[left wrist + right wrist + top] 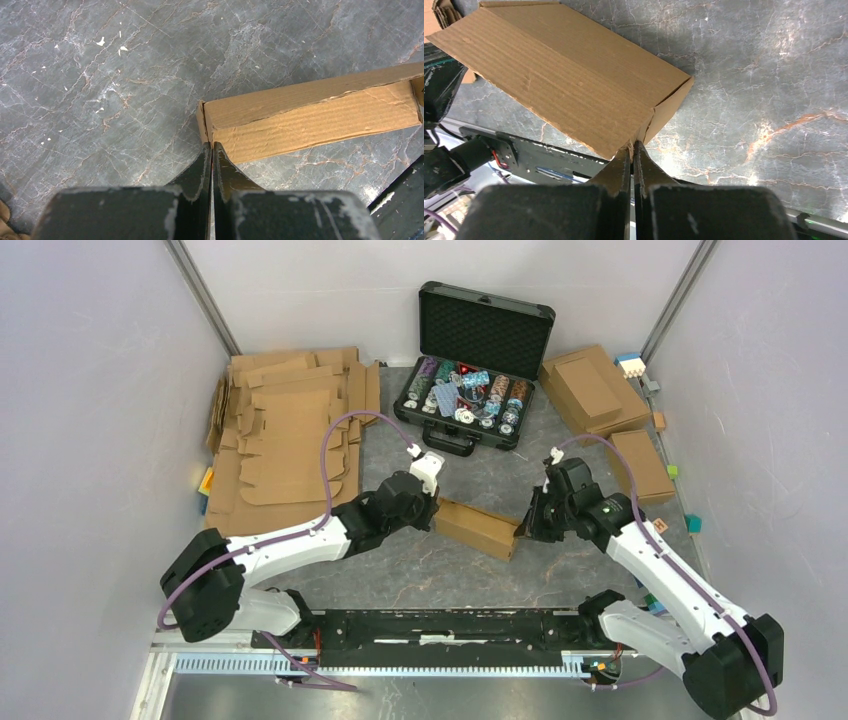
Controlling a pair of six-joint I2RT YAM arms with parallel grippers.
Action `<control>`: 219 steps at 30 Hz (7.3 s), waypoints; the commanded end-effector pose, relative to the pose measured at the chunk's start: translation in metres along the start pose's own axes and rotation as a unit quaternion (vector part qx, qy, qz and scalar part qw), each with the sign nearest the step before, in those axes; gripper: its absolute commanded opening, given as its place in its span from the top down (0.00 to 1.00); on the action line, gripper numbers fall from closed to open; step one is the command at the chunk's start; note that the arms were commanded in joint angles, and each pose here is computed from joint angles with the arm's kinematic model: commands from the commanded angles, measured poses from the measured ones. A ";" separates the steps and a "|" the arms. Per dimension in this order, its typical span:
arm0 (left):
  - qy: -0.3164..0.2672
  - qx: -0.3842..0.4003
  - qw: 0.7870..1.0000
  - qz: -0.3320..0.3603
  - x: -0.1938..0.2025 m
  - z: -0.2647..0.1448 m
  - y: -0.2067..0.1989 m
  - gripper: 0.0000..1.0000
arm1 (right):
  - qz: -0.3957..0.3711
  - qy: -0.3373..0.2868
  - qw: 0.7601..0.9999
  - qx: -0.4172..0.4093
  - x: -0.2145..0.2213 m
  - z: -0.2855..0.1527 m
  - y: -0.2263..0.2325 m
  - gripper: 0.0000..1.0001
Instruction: Fold the paper box
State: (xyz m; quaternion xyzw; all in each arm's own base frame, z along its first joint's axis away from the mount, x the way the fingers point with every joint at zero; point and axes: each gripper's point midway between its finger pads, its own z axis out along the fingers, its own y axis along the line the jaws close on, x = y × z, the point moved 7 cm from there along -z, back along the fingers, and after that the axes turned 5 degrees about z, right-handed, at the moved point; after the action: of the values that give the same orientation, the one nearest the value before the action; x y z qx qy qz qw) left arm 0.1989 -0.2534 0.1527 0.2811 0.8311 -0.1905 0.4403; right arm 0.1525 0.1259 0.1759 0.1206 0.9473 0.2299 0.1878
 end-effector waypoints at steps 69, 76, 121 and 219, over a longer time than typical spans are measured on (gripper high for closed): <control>0.032 -0.014 0.998 0.046 0.009 0.002 -0.007 0.97 | -0.133 -0.073 0.986 -0.070 -0.005 -0.022 -0.005 0.13; 0.031 -0.014 0.998 0.046 0.008 0.001 -0.007 0.97 | -0.173 -0.064 0.978 -0.101 -0.008 -0.030 0.005 0.04; 0.034 -0.013 0.998 0.043 0.009 0.004 -0.008 0.91 | -0.250 -0.019 0.962 -0.113 0.023 0.020 -0.025 0.75; 0.044 0.095 0.993 -0.063 0.016 0.007 0.004 0.98 | -0.366 -0.083 0.911 -0.171 -0.015 -0.030 0.039 0.02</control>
State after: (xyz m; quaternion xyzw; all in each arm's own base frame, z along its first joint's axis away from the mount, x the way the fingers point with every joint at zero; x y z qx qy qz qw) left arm 0.2069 -0.2557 0.1457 0.2619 0.8365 -0.2898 0.3844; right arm 0.1439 0.1297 0.2002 -0.2095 0.8749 0.3060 0.3114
